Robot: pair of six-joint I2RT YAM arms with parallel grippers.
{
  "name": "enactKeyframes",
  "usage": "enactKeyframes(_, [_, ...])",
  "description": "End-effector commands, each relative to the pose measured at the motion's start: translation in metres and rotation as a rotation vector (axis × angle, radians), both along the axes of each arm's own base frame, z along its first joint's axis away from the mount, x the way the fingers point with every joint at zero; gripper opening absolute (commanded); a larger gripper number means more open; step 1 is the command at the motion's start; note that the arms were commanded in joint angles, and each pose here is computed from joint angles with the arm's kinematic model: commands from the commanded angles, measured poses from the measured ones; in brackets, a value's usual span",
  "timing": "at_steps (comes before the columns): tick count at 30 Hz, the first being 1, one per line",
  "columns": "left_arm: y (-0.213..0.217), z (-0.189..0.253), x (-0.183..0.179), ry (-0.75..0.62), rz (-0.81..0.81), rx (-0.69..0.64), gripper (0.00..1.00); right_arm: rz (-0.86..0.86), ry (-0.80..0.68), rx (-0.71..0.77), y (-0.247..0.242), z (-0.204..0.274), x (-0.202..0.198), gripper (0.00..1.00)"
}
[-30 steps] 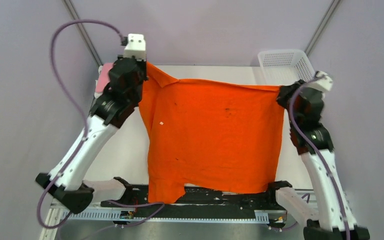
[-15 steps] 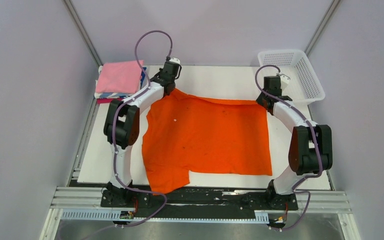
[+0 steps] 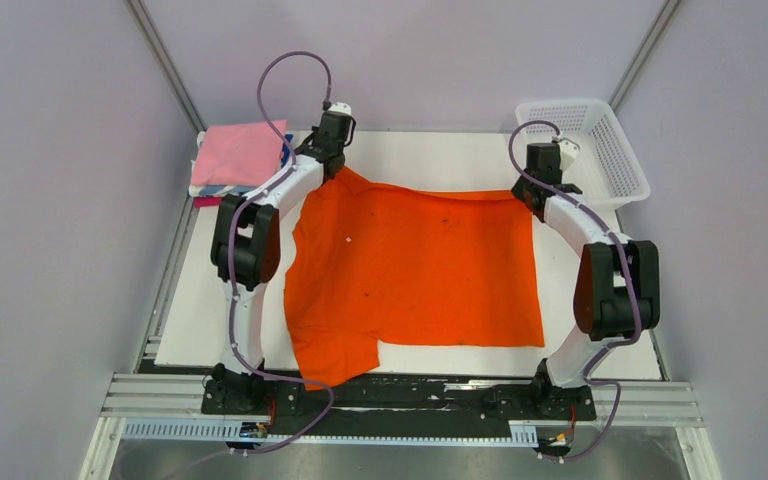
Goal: Fold and stack the t-shirts
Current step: Flatten out the tshirt
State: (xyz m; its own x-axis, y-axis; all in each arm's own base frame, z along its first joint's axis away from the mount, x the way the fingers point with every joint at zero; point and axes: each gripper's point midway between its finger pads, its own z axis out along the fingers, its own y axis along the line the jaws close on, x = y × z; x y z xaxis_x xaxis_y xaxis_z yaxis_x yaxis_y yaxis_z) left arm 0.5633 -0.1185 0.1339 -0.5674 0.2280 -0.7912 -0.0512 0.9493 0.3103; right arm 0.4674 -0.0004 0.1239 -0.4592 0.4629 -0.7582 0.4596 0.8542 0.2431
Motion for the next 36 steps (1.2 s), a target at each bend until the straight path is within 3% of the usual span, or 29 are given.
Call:
enactKeyframes(1, [-0.008,0.002,0.023,-0.049,0.014,-0.076,0.01,-0.026,-0.056,-0.030,-0.009,0.014,0.022,0.03])
enactKeyframes(7, [-0.017,-0.017,0.048,-0.035,0.006,-0.110,0.08,-0.060,-0.059,-0.061,-0.016,0.015,0.039,0.09])
enactKeyframes(9, [-0.020,-0.010,0.060,-0.049,0.010,-0.125,0.29,-0.056,-0.067,-0.064,-0.015,0.019,0.046,0.19])
enactKeyframes(10, [-0.019,-0.013,0.059,-0.029,0.015,-0.123,0.53,-0.051,-0.071,-0.061,-0.014,0.022,0.049,0.24])
enactKeyframes(11, [-0.020,-0.010,0.064,-0.034,0.014,-0.129,0.66,-0.041,-0.076,-0.055,-0.012,0.025,0.051,0.30])
enactKeyframes(12, [-0.020,-0.012,0.062,-0.020,0.014,-0.129,0.86,-0.029,-0.080,-0.046,-0.009,0.027,0.052,0.34])
enactKeyframes(14, [-0.023,-0.006,0.061,-0.023,0.004,-0.148,0.98,-0.010,-0.086,-0.042,-0.004,0.031,0.052,0.46])
enactKeyframes(19, [-0.034,0.016,0.038,-0.015,-0.020,-0.266,1.00,0.098,-0.087,-0.025,0.020,0.036,0.047,0.61])
enactKeyframes(20, [-0.036,0.029,0.033,-0.027,-0.023,-0.296,1.00,0.125,-0.090,-0.013,0.028,0.038,0.044,0.69])
enactKeyframes(22, [-0.043,0.030,0.017,-0.002,-0.028,-0.376,1.00,0.189,-0.091,0.023,0.045,0.039,0.038,0.98])
enactKeyframes(28, [-0.067,0.007,-0.031,0.105,-0.044,-0.604,1.00,0.322,-0.036,0.134,0.087,0.020,0.005,1.00])
enactKeyframes(31, [-0.083,0.002,-0.036,0.120,-0.063,-0.710,1.00,0.341,0.014,0.163,0.097,0.000,-0.012,1.00])
enactKeyframes(36, [-0.095,-0.025,-0.038,0.190,-0.045,-0.780,1.00,0.359,0.100,0.205,0.103,-0.033,-0.036,1.00])
